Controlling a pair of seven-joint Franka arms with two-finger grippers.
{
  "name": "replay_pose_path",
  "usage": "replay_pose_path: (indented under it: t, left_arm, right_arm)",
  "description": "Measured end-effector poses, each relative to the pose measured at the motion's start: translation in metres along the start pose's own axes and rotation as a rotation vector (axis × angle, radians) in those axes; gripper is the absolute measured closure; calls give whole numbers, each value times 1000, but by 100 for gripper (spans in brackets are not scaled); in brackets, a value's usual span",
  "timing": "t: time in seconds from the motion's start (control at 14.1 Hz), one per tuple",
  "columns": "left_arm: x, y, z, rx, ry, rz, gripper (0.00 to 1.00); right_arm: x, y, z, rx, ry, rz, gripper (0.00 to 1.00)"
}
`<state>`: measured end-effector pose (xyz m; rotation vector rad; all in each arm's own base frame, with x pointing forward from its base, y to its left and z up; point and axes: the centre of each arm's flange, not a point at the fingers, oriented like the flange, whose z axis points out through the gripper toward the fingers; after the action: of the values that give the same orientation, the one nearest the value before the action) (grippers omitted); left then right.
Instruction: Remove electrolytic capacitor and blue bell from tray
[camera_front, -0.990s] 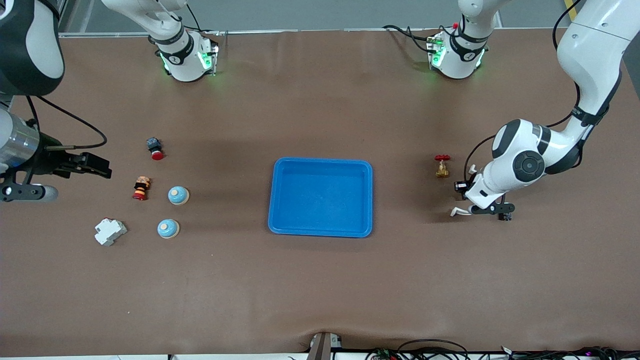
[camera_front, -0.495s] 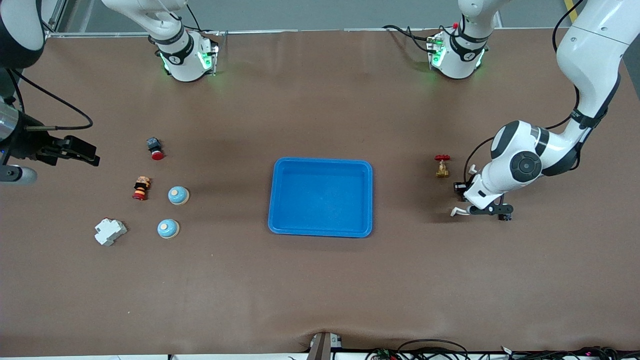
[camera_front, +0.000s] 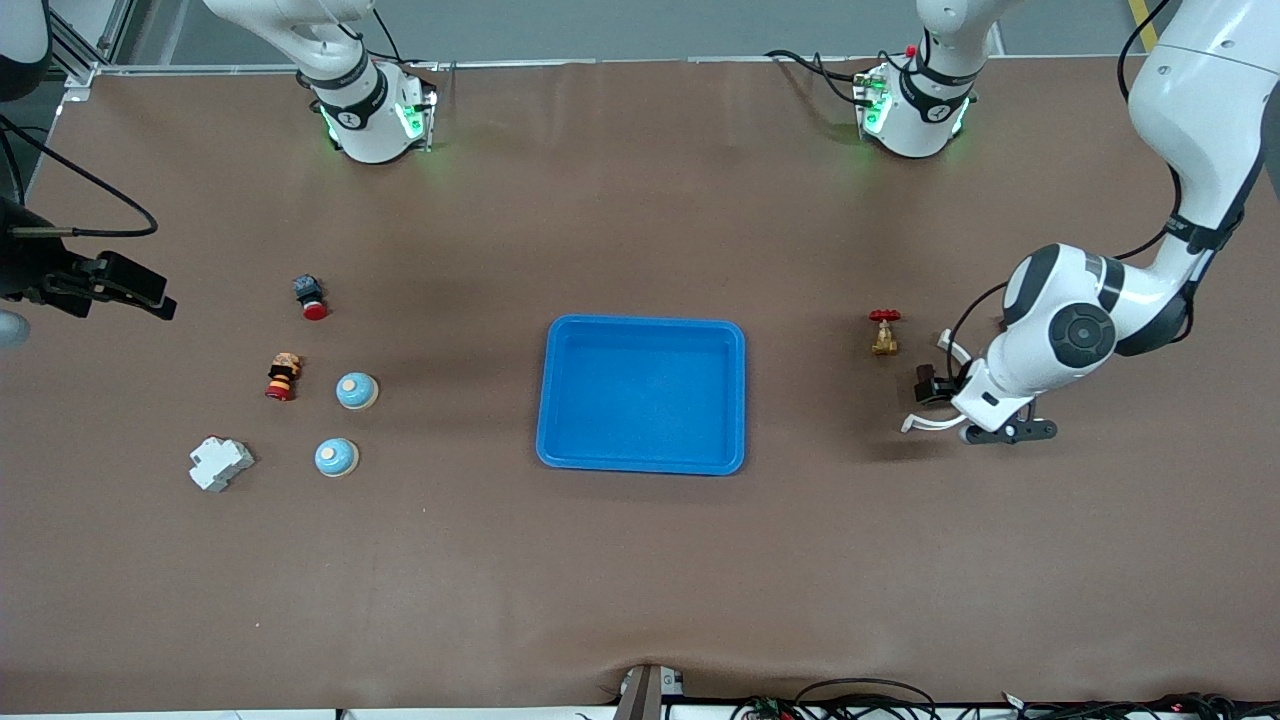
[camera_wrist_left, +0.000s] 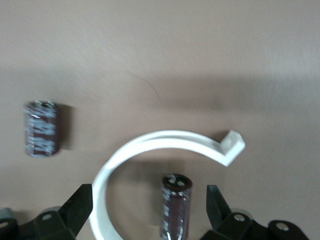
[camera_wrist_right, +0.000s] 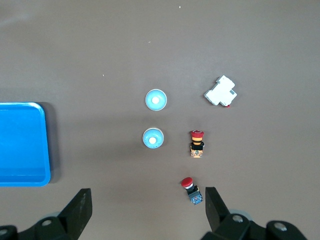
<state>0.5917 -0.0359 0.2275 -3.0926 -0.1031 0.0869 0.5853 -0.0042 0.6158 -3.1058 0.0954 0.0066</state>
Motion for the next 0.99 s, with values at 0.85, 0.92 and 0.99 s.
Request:
replay_pose_path:
  t: [0.85, 0.92, 0.99]
  left_arm:
    - [84, -88, -146, -3, 133, 39, 0]
    - [86, -101, -155, 1, 130, 61, 0]
    - [87, -114, -162, 6, 128, 83, 0]
  right_arm:
    - [-14, -8, 5, -35, 4, -23, 0]
    - [-15, -8, 6, -35, -4, -24, 0]
    - [-15, -8, 6, -35, -8, -24, 0]
